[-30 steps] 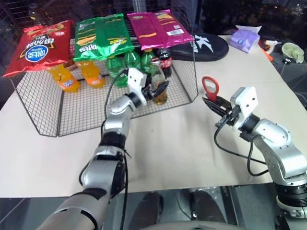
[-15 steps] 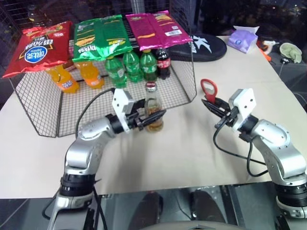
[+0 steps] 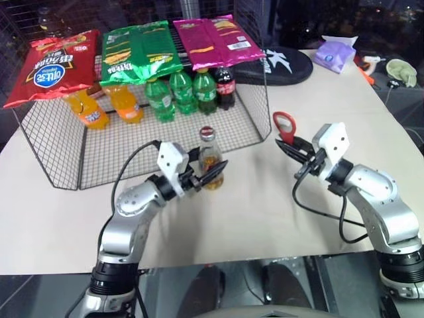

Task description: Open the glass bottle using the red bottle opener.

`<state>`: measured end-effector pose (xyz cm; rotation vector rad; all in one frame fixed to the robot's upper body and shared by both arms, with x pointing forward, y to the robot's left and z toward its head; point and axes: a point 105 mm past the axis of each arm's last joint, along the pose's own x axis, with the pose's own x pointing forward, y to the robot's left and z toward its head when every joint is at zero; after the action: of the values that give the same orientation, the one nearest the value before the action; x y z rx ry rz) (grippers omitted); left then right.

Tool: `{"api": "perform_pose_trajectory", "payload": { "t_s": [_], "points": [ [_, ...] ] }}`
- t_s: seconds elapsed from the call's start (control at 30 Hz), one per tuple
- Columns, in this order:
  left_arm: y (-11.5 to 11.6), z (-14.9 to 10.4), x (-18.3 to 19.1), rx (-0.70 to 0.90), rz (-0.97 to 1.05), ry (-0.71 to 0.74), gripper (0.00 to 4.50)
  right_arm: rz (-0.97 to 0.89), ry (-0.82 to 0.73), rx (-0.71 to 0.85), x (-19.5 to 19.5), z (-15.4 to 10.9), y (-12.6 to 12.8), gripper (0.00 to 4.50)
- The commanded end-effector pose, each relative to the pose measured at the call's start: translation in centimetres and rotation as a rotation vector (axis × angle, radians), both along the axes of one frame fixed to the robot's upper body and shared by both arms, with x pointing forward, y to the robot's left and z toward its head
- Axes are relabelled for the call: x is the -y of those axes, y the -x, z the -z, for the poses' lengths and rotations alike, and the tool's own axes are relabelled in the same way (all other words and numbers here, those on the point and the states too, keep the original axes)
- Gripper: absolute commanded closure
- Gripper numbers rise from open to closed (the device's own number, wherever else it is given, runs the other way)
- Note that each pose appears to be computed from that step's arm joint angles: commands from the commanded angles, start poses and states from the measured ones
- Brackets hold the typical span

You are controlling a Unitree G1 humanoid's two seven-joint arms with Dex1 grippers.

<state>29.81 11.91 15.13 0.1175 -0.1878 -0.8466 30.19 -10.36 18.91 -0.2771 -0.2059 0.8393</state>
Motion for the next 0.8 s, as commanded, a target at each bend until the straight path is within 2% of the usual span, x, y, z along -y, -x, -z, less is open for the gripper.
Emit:
{"api": "perform_pose_trajectory", "payload": {
  "t_s": [0.03, 0.23, 0.27, 0.37, 0.57, 0.8],
  "points": [
    [0.3, -1.1, 0.0, 0.070, -0.006, 0.017, 1.97, -0.049, -0.015, 0.022, -0.7, -0.7, 0.8, 4.50],
    [0.4, -1.1, 0.0, 0.065, 0.000, 0.046, 1.97, -0.059, -0.011, 0.007, -0.8, -0.4, 0.9, 4.50],
    [0.4, -1.1, 0.0, 0.064, 0.001, 0.047, 0.96, -0.059, -0.011, 0.007, -0.8, -0.4, 0.9, 4.50],
    [0.3, -1.1, -0.1, 0.075, -0.009, 0.040, 0.11, -0.059, -0.011, 0.008, -0.8, -0.4, 0.9, 4.50],
    [0.5, -1.0, -0.1, 0.069, -0.001, 0.031, 0.11, -0.068, -0.009, 0.001, -0.8, -0.2, 1.0, 4.50],
    [0.8, -2.4, -0.1, 0.090, 0.013, 0.084, 0.11, -0.133, -0.022, -0.048, -1.0, -0.1, 1.7, 4.50]
  ]
}}
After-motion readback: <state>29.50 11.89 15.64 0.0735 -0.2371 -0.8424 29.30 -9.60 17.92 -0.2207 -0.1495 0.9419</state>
